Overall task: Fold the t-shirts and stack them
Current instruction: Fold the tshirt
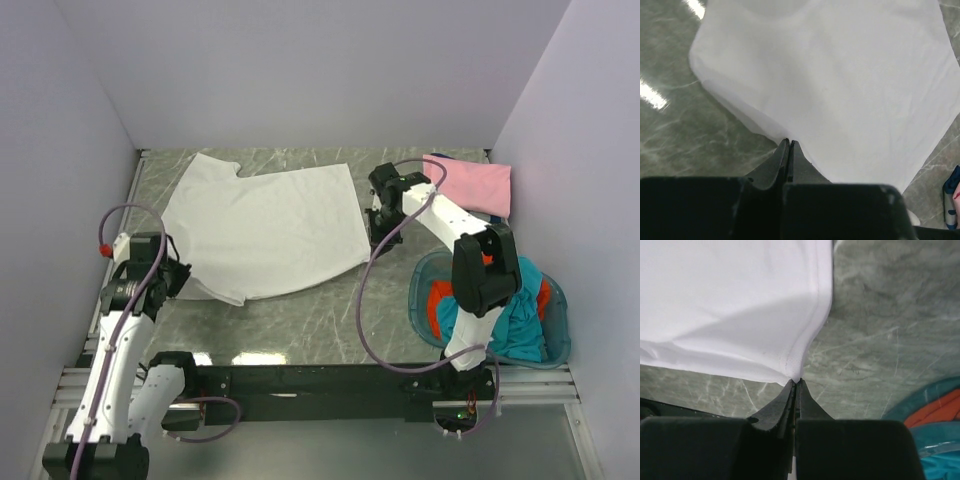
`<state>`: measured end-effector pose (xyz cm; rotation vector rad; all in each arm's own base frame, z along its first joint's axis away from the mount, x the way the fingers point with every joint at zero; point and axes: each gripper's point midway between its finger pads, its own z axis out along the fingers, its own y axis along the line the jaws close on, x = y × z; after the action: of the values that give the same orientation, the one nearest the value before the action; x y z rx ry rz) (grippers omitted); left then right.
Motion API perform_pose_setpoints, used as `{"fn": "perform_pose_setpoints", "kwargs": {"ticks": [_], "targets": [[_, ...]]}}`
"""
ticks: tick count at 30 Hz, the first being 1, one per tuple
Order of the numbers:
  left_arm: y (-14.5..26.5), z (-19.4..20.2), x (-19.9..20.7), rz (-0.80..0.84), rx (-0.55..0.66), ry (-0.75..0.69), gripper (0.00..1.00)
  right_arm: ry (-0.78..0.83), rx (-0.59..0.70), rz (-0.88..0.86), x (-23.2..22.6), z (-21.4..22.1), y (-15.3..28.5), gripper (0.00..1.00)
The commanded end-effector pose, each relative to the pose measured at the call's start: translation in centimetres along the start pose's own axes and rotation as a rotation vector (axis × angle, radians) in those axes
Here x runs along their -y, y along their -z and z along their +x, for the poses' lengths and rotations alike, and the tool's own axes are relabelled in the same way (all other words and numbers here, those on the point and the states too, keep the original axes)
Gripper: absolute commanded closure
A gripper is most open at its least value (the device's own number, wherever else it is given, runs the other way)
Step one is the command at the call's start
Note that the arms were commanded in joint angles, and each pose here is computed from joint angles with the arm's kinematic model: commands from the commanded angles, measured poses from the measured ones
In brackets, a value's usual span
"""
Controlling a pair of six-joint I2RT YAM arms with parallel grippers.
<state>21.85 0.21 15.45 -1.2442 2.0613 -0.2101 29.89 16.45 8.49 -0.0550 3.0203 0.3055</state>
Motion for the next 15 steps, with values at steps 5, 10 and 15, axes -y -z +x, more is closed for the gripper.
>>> {"fn": "perform_pose_setpoints", "kwargs": {"ticks": [5, 10, 15], "targets": [[-1.1, -3.7, 7.0, 0.184, 0.087, -0.057, 1.0, 0.002, 0.023, 0.031, -0.4, -3.6, 0.3, 1.0], [-3.3, -5.2, 9.0, 0.184, 0.096, -0.098, 1.0, -0.012, 0.036, 0.037, -0.5, -5.9, -0.4, 1.0], [-4.7, -7.1, 11.1, 0.218, 0.12, -0.134, 1.0, -0.041, 0.06, 0.034, -0.3, -8.2, -0.7, 1.0]]}}
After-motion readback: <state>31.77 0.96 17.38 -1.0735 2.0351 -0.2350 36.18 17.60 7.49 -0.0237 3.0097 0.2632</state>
